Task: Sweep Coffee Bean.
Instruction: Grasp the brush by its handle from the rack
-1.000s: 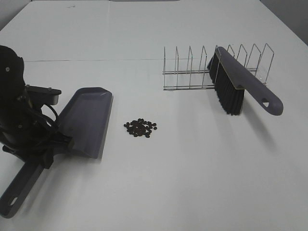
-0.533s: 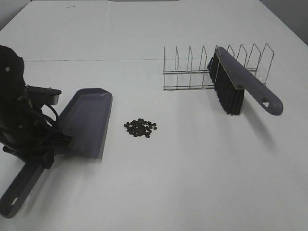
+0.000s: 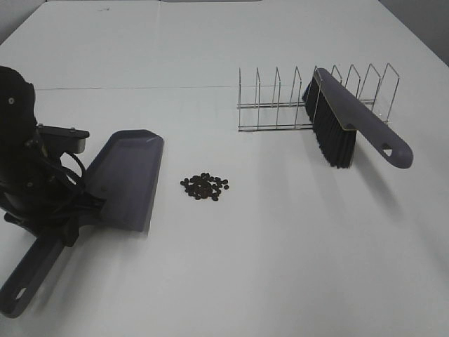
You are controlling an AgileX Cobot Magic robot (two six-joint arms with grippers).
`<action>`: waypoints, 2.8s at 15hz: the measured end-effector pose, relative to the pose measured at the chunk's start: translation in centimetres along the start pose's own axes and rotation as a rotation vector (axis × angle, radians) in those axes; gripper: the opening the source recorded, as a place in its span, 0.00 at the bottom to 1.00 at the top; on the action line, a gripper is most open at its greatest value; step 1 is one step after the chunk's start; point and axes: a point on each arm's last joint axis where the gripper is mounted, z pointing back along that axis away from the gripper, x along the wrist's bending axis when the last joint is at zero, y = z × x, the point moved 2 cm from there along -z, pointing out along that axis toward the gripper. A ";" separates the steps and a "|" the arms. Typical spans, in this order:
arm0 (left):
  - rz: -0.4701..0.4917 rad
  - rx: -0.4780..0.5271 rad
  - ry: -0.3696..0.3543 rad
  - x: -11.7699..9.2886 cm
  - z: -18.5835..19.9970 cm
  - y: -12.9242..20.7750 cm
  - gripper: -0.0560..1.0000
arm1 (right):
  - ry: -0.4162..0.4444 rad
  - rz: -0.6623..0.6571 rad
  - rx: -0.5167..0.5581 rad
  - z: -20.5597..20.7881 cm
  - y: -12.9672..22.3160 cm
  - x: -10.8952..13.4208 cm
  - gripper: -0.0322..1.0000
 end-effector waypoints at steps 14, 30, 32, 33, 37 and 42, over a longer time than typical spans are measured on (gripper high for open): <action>0.003 -0.014 0.003 0.1 1.8 0.4 0.37 | 0.011 0.039 0.383 -19.8 -12.6 0.7 0.81; -0.019 -0.011 -0.021 0.3 1.8 0.4 0.37 | -0.047 0.025 0.591 -34.4 -12.8 1.4 0.53; -0.019 -0.011 -0.021 0.3 1.8 0.4 0.37 | -0.042 0.019 0.591 -34.4 -12.8 1.3 0.52; -0.019 -0.011 -0.021 0.3 1.8 0.4 0.37 | -0.038 0.012 0.591 -34.4 -12.8 1.3 0.52; -0.019 -0.011 -0.021 0.3 1.8 0.4 0.37 | -0.028 -0.022 0.593 -34.4 -12.8 1.3 0.52; -0.019 -0.011 -0.021 0.3 1.8 0.4 0.37 | -0.009 -0.033 0.592 -34.4 -12.8 1.2 0.56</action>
